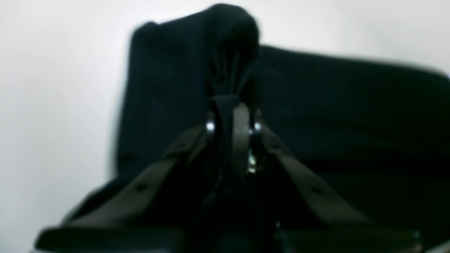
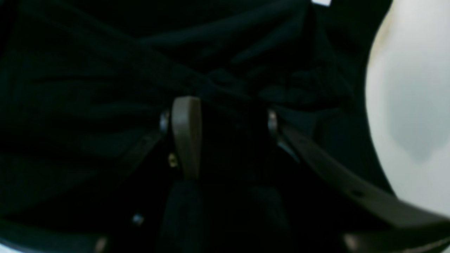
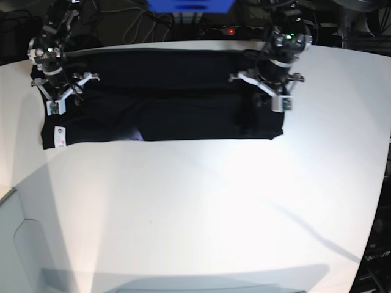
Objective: Fold the T-shirt properly
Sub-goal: 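Carry the strip end with the left gripper toward the right gripper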
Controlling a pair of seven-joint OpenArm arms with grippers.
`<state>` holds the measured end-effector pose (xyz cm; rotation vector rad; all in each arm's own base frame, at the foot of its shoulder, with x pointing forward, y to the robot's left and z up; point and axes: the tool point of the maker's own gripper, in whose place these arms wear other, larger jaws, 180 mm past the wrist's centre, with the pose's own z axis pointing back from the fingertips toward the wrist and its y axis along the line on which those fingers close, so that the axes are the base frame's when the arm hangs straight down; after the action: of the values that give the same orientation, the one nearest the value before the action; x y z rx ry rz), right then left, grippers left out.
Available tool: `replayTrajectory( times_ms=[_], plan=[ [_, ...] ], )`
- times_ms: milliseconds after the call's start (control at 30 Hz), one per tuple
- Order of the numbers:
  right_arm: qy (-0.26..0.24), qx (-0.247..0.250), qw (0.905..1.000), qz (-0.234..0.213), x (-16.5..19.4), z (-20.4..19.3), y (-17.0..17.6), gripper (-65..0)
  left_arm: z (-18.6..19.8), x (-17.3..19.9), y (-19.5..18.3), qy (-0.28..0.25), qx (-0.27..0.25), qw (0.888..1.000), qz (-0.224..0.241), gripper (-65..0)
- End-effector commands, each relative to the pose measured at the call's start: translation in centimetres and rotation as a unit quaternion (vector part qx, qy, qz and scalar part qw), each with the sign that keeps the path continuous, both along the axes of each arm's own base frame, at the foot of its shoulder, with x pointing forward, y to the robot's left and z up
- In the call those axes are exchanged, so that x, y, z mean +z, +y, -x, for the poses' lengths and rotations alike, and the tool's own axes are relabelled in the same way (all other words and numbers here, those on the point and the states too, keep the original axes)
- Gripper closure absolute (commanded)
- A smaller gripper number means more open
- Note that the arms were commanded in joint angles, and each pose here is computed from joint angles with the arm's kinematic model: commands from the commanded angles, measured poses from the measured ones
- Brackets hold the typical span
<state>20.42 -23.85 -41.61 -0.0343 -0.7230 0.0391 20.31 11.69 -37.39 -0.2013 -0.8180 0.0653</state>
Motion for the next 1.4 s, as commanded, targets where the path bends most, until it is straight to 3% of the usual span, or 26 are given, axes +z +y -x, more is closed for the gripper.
replayTrajectory(
  times_ms=[0, 67, 267, 500, 700, 833, 1367],
  plan=[
    [0.009, 0.012, 0.9999, 0.007, 0.0, 0.3, -0.1, -24.3, -0.8, 1.2, -1.1, -0.026, -0.01, 1.0, 0.011, 0.0],
    [0.009, 0.012, 0.9999, 0.007, 0.0, 0.3, -0.1, -24.3, -0.9, 1.2, -2.5, -0.027, -0.022, 0.999, 0.019, 0.0],
    [0.009, 0.012, 0.9999, 0.007, 0.0, 0.3, -0.1, -24.3, -2.2, 2.2, -4.9, -0.049, 0.016, 0.997, 0.05, 0.0],
    [0.009, 0.012, 0.9999, 0.007, 0.0, 0.3, -0.1, -24.3, -3.0, 3.0, -10.7, -0.06, -0.015, 0.993, 0.096, 0.0],
    [0.009, 0.012, 0.9999, 0.007, 0.0, 0.3, -0.1, -24.3, -3.5, 1.4, -13.2, -0.043, -0.055, 0.994, 0.08, 0.0],
    [0.009, 0.012, 0.9999, 0.007, 0.0, 0.3, -0.1, -24.3, -3.4, 1.2, -15.3, -0.045, -0.1, 0.991, 0.075, 0.0],
    [0.008, 0.012, 0.9999, 0.008, 0.1, 0.3, -0.2, -24.3, -3.1, 1.2, -21.0, -0.048, -0.19, 0.977, 0.08, 0.0]
  ],
)
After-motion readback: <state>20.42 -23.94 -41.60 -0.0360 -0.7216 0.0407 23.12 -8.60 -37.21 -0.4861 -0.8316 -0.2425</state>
